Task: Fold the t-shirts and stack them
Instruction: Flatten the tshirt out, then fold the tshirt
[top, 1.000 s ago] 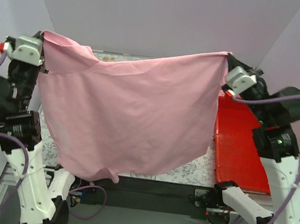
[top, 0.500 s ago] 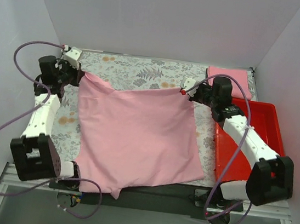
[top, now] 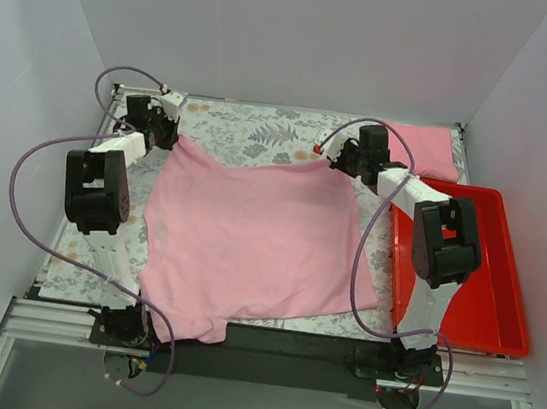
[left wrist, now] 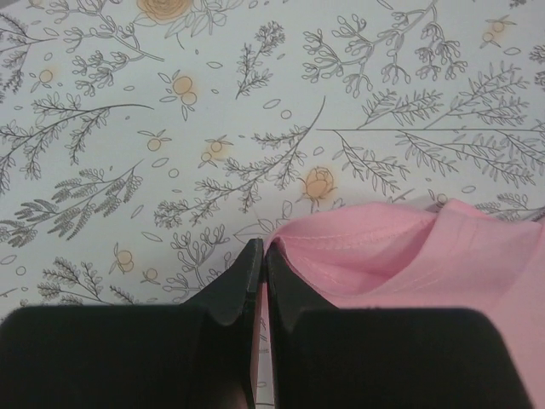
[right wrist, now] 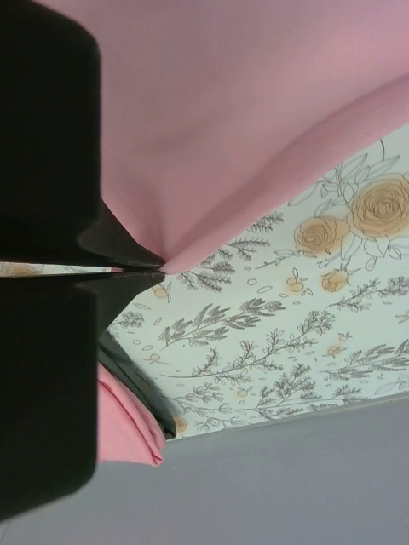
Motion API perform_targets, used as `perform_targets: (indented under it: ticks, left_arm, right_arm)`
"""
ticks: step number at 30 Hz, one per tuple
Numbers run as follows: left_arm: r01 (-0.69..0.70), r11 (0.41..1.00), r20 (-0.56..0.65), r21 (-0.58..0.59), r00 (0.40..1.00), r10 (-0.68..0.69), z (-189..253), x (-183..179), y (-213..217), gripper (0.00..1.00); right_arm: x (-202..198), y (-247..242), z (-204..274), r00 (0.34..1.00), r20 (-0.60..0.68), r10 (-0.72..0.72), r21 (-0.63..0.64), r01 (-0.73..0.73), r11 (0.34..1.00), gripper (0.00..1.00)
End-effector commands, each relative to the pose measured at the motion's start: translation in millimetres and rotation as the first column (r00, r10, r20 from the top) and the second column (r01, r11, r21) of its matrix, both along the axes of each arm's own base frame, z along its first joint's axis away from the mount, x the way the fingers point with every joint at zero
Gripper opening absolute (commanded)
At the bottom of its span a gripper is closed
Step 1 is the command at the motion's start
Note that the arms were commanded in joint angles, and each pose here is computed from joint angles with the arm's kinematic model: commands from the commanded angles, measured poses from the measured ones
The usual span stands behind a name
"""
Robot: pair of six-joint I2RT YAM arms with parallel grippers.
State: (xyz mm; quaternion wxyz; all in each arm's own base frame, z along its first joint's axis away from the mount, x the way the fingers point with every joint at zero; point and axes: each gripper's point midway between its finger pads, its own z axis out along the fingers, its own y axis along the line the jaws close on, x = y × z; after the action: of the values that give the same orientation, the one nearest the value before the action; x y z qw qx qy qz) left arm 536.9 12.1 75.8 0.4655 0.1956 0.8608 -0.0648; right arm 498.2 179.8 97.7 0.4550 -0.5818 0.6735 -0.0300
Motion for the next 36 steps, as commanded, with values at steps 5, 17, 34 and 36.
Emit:
perform_targets:
  ticks: [5, 17, 34, 36]
  left_arm:
    - [-0.014, 0.999, 0.064, 0.049, 0.998, 0.011, 54, -1, -3, 0.00]
    - [0.040, 0.999, -0.125, 0.019, 0.991, -0.037, 68, -140, -44, 0.00]
    - [0.145, 0.989, -0.356, 0.022, 0.926, -0.128, 52, -267, -64, 0.00]
    - [0.164, 0.986, -0.390, 0.005, 0.909, -0.149, 47, -280, -66, 0.00]
  right_arm:
    - [17, 2, 32, 1.000, 0.026, -0.010, 0.022, 0.010, 1.000, 0.01]
    - [-26, -7, 23, 0.979, -0.136, 0.149, 0.004, -0.150, 0.989, 0.01]
    - [-73, -42, 4, 0.941, -0.214, 0.263, -0.090, -0.287, 0.954, 0.01]
    - [-78, -46, -3, 0.936, -0.232, 0.264, -0.105, -0.294, 0.950, 0.01]
